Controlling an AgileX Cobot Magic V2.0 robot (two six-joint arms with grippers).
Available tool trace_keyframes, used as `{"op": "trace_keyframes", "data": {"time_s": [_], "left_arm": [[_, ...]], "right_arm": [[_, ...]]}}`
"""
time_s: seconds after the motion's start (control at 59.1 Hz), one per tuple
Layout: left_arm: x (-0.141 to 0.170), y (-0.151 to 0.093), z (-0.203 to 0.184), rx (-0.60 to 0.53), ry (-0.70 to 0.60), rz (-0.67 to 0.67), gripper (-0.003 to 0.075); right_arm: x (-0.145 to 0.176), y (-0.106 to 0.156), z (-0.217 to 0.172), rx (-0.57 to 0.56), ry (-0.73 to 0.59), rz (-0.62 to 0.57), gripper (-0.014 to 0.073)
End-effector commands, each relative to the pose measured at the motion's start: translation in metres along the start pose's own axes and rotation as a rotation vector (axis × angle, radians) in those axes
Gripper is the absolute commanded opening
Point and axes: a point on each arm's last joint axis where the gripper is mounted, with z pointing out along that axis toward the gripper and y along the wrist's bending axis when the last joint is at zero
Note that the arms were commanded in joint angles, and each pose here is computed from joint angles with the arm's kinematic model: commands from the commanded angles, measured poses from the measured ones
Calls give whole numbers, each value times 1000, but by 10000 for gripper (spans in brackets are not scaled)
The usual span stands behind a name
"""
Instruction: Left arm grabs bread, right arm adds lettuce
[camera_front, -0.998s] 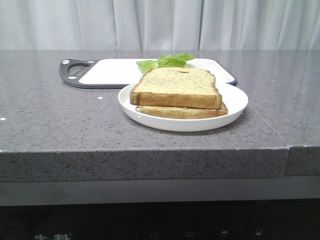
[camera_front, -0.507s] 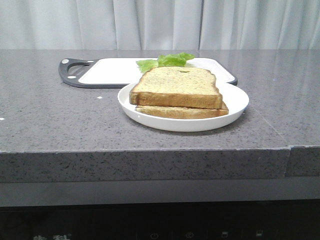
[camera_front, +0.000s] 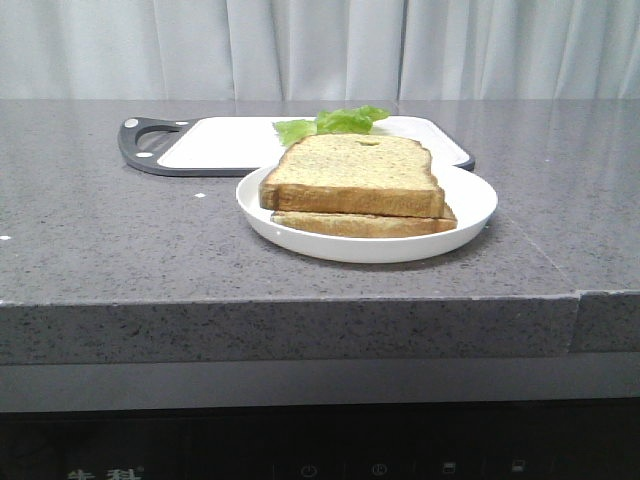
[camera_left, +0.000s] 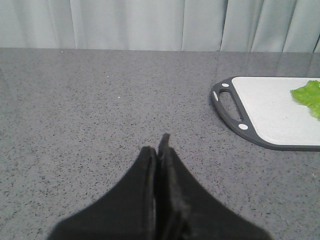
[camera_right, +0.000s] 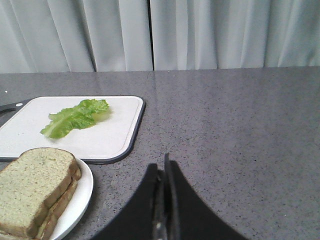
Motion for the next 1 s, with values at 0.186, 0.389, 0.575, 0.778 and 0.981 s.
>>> {"op": "trace_keyframes", "data": {"time_s": [0.186,0.389,0.575,0.778,0.981], "left_arm": [[-24,0,-3,-1,-148,2,323],[-24,0,-3,5,-149,-20,526],[-29,-6,2,62,-34,-133,481],[-56,-37,34,276,252,-166,472],[-70,-88,81,472,411,-117,472]], "right_arm": [[-18,0,1,8,-94,-12,228],[-17,0,1,8,-82,-12,433],[-17,0,1,8,-82,-12,433],[-17,0,1,8,-82,-12,433],[-17,0,1,8,-82,-12,433]]}}
